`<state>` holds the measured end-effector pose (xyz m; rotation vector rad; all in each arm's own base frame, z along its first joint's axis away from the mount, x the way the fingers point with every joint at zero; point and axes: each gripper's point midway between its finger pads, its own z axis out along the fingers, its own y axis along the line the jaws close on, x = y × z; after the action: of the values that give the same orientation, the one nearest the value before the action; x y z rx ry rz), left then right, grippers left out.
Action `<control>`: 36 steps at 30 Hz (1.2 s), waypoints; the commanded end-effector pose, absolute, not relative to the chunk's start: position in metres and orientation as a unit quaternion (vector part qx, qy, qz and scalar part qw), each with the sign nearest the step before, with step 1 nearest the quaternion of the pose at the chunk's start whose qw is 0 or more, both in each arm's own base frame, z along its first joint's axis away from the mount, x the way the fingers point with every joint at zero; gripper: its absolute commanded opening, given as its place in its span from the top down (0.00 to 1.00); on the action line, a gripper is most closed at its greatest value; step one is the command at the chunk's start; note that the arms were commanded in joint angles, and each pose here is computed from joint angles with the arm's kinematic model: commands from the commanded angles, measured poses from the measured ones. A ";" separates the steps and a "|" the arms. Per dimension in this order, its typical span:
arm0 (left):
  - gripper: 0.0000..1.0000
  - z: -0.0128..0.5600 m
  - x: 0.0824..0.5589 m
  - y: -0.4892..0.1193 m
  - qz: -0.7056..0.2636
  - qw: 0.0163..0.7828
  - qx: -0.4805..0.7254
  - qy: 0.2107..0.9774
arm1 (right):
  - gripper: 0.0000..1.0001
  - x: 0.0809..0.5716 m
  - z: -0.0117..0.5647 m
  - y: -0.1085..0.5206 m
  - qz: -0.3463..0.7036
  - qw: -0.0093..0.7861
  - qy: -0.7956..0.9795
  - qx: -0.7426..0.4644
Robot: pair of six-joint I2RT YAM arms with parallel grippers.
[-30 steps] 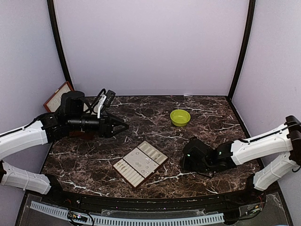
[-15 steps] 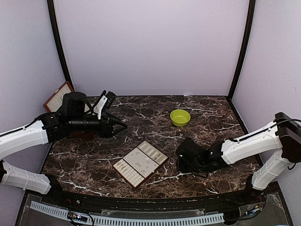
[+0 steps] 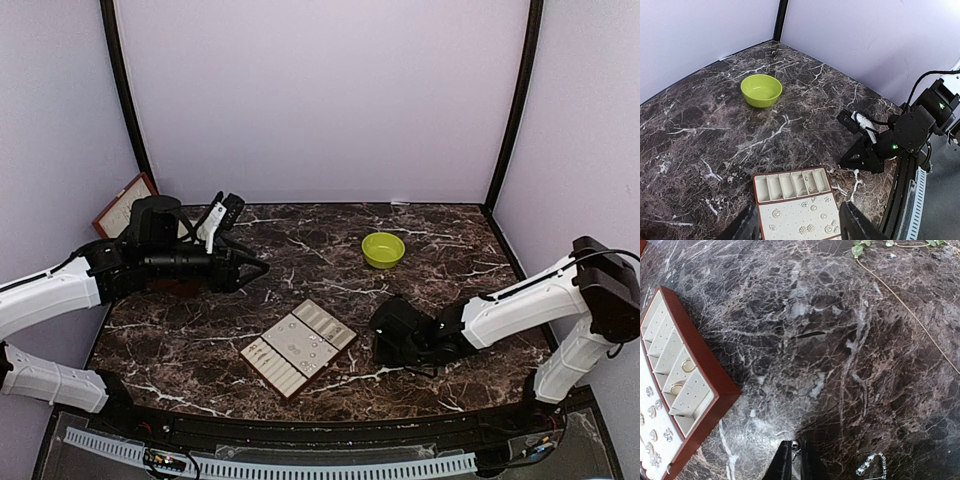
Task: Organize the mixed jewelry
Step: Pick up the earring from the center of the board, then pass from the right arm to the left
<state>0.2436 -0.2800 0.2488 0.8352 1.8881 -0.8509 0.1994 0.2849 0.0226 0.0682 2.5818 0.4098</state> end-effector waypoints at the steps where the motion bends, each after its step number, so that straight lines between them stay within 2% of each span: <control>1: 0.43 0.249 0.240 -0.275 -0.338 0.443 0.338 0.758 | 0.92 0.211 0.030 0.293 0.161 0.277 0.947 0.035; 5: 0.43 0.248 0.240 -0.275 -0.339 0.441 0.339 0.758 | 0.94 0.211 0.026 0.294 0.157 0.274 0.948 0.035; 8: 0.44 0.249 0.240 -0.275 -0.340 0.441 0.340 0.758 | 1.00 0.211 0.026 0.295 0.156 0.272 0.949 0.034; 16: 0.44 0.245 0.240 -0.273 -0.338 0.440 0.335 0.762 | 1.00 0.215 0.043 0.291 0.174 0.293 0.939 0.044; 25: 0.46 0.236 0.238 -0.281 -0.377 0.414 0.301 0.772 | 1.00 0.216 0.090 0.292 0.267 0.366 0.891 0.036; 36: 0.48 0.244 0.204 -0.342 -0.476 0.387 0.216 0.760 | 1.00 0.201 0.164 0.309 0.372 0.465 0.804 -0.011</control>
<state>0.2086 -0.3247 0.2270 0.6992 1.9759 -1.0766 0.2009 0.2987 0.1314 0.0062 2.1311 0.8197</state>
